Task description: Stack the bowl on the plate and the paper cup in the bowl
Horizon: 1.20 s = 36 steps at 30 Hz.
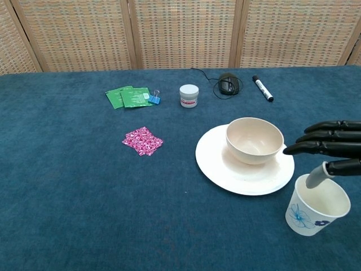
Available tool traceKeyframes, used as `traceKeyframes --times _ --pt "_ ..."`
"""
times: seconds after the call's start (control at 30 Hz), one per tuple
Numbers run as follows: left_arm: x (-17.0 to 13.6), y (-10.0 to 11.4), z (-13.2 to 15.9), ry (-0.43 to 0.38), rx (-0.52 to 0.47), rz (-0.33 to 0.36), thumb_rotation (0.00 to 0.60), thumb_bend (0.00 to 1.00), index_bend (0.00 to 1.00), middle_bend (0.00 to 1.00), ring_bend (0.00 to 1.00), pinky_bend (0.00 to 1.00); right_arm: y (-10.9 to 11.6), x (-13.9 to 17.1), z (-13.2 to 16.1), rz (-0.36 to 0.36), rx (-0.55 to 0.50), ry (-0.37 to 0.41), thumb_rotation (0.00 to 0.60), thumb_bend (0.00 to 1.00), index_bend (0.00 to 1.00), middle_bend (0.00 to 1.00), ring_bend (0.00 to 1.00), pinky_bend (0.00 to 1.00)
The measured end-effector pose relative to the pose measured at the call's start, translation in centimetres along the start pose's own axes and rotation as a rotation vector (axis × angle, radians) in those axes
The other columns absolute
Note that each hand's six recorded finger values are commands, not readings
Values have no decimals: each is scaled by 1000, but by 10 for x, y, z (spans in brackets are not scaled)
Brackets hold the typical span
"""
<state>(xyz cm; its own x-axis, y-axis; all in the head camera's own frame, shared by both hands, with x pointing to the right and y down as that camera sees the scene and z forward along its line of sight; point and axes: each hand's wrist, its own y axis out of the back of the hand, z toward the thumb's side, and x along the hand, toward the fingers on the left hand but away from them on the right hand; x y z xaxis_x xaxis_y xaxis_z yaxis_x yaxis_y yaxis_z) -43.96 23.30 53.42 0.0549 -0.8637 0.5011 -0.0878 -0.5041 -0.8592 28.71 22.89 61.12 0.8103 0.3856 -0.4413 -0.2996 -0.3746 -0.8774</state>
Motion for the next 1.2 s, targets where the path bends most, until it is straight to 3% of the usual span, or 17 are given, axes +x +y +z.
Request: traceKeyframes --times 0.57,0.73,0.97,1.2 --pt "1 -2 1 0 4 -7 600 0 0 0 0 0 -29 -6 -3 63 -11 -14 600 195 327 0 0 0" --pt "2 -2 1 -1 4 -9 600 0 0 0 0 0 -35 -10 -2 69 -25 -16 600 320 402 0 0 0" --pt "2 -2 0 3 3 -9 600 0 0 0 0 0 -37 -15 -4 43 -53 -18 600 540 593 0 0 0" --pt "3 -4 0 4 6 -15 600 0 0 0 0 0 -28 -17 -5 -29 -90 -13 600 567 634 0 0 6"
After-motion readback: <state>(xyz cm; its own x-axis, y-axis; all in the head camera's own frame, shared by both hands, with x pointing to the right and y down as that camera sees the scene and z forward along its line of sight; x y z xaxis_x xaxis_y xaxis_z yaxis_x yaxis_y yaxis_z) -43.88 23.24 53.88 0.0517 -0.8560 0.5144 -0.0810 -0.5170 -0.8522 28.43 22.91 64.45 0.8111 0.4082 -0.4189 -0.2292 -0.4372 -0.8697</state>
